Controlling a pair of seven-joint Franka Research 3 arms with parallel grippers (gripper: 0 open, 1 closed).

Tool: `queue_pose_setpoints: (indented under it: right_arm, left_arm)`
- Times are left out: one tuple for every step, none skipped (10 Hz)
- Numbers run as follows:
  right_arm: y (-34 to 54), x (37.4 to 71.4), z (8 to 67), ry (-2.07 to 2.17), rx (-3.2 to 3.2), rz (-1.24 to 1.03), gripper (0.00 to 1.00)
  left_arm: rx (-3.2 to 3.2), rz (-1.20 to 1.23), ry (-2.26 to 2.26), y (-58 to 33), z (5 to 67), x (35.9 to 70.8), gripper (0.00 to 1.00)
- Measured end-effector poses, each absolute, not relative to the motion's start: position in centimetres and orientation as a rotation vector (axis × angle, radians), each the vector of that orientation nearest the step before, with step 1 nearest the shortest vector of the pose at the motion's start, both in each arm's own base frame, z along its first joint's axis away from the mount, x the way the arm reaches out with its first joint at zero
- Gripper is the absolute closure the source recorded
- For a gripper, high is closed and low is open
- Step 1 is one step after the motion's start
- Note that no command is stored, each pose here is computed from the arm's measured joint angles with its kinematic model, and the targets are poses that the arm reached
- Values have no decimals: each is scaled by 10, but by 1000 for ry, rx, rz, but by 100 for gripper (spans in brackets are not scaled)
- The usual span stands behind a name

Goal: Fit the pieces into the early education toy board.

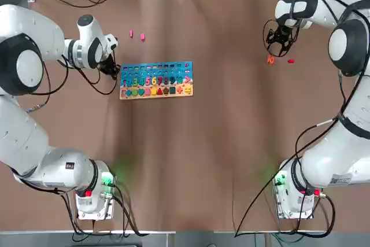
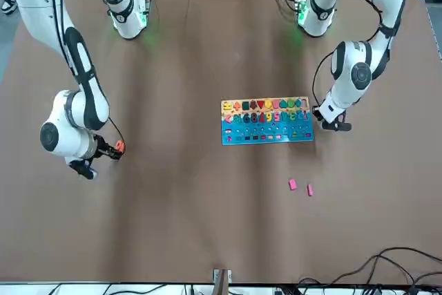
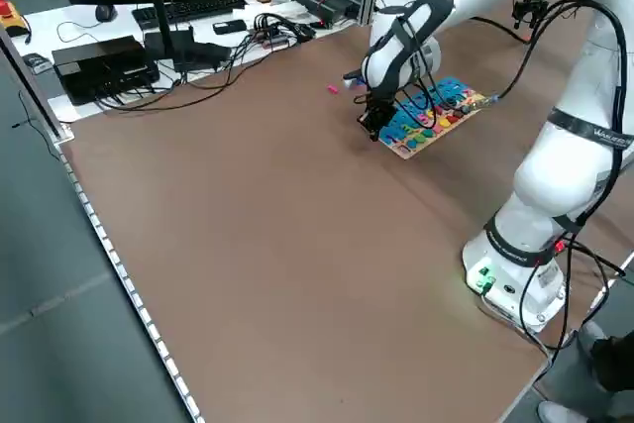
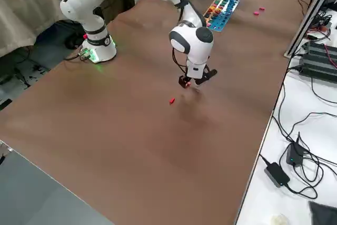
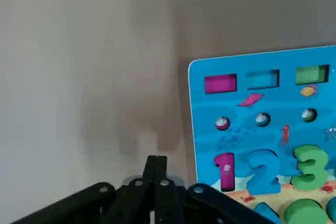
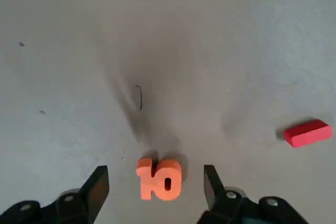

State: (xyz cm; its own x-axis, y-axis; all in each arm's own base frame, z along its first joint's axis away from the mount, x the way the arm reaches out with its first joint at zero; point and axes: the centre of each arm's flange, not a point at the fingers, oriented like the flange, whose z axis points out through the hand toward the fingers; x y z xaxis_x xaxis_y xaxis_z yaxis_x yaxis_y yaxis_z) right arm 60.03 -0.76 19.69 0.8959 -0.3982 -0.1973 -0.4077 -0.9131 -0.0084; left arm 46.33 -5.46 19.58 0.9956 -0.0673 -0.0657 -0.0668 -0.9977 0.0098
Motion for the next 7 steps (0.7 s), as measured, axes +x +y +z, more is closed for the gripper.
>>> queue_pose_setpoints:
  right_arm:
    - [-7,600,196,638,-3011,299,20]
    - [-6,599,196,637,-3012,300,21]
    - [-4,599,195,633,-3012,301,22]
    - [-2,599,195,627,-3014,301,22]
    - [0,598,193,623,-3016,294,22]
    - [1,595,190,622,-3018,288,22]
    - [1,593,186,622,-3020,291,22]
  left_arm:
    - [3130,-106,-105,-55,194,463,99]
    - [3130,-111,-105,-55,193,463,99]
    - [3130,-117,-104,-55,191,462,99]
    - [3130,-123,-103,-55,190,461,99]
    - [3130,-127,-102,-55,188,461,99]
    - [3130,-132,-99,-55,187,461,99]
    - [3129,-137,-95,-58,185,460,99]
